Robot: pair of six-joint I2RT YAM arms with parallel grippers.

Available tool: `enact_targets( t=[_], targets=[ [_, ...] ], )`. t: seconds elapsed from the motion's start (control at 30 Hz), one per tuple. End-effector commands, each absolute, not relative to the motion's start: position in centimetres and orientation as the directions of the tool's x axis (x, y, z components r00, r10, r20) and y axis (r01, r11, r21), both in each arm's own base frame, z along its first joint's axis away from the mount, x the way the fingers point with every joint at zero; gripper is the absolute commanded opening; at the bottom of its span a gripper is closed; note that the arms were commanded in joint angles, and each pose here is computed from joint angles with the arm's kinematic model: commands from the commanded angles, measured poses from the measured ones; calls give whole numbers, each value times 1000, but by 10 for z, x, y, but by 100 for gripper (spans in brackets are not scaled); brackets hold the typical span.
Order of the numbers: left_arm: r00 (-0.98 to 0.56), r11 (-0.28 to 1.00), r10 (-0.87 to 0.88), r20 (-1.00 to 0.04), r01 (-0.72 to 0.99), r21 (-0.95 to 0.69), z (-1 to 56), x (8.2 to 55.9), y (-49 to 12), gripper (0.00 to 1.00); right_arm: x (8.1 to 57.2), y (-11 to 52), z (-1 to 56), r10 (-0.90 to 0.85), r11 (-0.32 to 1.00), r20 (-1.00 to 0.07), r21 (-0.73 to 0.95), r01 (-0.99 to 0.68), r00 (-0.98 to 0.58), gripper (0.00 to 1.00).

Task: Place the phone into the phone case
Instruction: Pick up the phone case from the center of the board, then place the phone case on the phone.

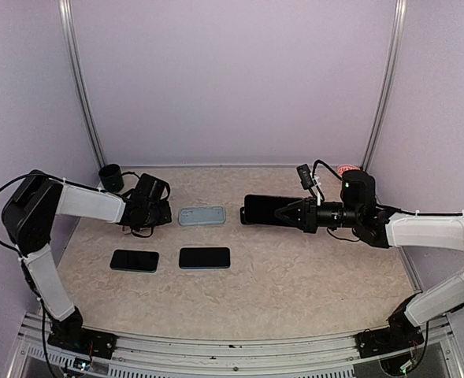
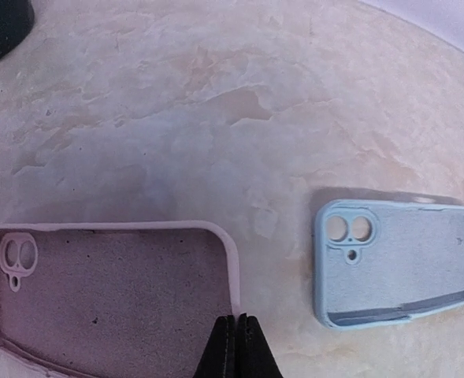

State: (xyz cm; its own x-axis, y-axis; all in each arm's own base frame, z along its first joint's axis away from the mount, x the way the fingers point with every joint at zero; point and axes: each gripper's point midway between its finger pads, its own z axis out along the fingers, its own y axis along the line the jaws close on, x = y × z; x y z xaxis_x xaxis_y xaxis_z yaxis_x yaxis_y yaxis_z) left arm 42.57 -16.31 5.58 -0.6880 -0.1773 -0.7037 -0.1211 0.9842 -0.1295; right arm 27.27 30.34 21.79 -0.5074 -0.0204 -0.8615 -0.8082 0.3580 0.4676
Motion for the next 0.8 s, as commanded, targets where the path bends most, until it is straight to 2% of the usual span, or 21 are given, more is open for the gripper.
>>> enact_targets(
  t=[0.0, 0.4, 0.77],
  targets=[
    [-650, 979, -199, -734, -100, -177, 86, 410, -182, 0, 275, 310, 239, 2, 332, -894, 423, -843, -448, 0],
    [-685, 953, -188, -704, 44, -298, 103, 344, -255, 0, 271, 307, 237, 6, 342, -897, 418, -842, -442, 0],
    [-721, 928, -124, -682, 158, -336, 110, 288, -315, 0, 269, 304, 233, 15, 348, -898, 417, -840, -439, 0]
  ],
)
